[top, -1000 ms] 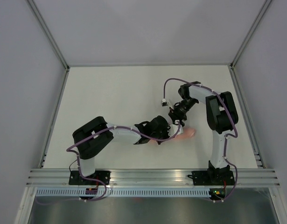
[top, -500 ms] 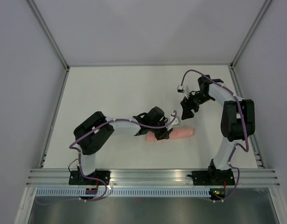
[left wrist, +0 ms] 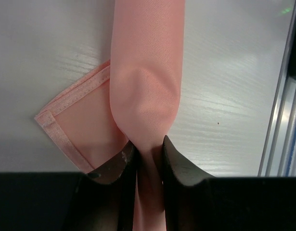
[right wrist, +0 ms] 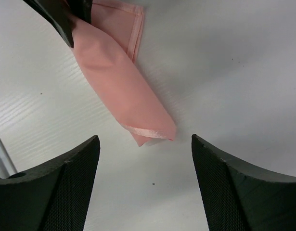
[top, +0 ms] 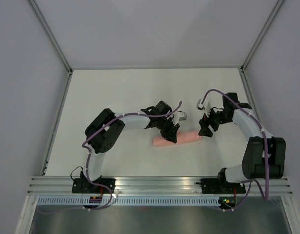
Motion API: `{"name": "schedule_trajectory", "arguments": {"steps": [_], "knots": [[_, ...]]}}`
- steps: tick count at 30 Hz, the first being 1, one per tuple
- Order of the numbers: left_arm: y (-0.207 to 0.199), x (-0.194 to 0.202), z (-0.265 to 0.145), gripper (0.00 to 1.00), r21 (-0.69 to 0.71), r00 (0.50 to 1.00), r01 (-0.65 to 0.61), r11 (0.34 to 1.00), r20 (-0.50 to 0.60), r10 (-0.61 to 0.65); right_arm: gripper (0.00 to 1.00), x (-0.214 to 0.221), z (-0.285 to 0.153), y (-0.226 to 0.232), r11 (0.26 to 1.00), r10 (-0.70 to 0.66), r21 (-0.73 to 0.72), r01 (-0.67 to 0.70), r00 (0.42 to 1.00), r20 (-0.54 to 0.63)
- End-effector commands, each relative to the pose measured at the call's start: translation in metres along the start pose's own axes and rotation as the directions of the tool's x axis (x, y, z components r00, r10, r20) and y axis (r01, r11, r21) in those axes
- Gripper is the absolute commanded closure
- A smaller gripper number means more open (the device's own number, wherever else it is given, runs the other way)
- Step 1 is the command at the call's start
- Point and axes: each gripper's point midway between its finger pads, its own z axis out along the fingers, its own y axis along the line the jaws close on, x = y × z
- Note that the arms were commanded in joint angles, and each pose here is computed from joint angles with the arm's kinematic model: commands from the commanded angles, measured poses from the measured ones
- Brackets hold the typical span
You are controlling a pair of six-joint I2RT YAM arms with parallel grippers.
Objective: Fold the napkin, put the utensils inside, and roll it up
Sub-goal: Roll the napkin with the utensil
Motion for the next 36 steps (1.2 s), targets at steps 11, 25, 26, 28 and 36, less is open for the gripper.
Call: {"name": "schedule_trajectory", "arguments": {"steps": [11, 25, 26, 28, 36], "knots": [[0.01, 0.041, -0.001, 0.73, 0.103, 0.938, 0.319, 0.942, -0.181, -0.297, 0.16, -0.024, 0.052, 0.041, 0.869, -0.459, 0.179, 0.461, 0.887, -0.053], [0.013, 0.037, -0.006, 0.62, 0.144, 0.921, 0.361, 0.921, -0.208, -0.329, 0.26, -0.009, 0.116, 0.06, 0.763, -0.591, 0.168, 0.624, 0.779, -0.209], [0.013, 0.036, -0.006, 0.57, 0.144, 0.923, 0.358, 0.923, -0.205, -0.326, 0.29, -0.009, 0.116, 0.058, 0.762, -0.587, 0.176, 0.623, 0.78, -0.216], [0.011, 0.031, -0.01, 0.53, 0.152, 0.928, 0.349, 0.925, -0.193, -0.319, 0.36, -0.008, 0.116, 0.058, 0.763, -0.586, 0.175, 0.622, 0.78, -0.219], [0.03, 0.008, -0.028, 0.45, 0.068, 0.943, 0.32, 0.945, -0.119, -0.311, 0.62, -0.003, 0.119, 0.063, 0.795, -0.561, 0.108, 0.597, 0.791, -0.244]]}}
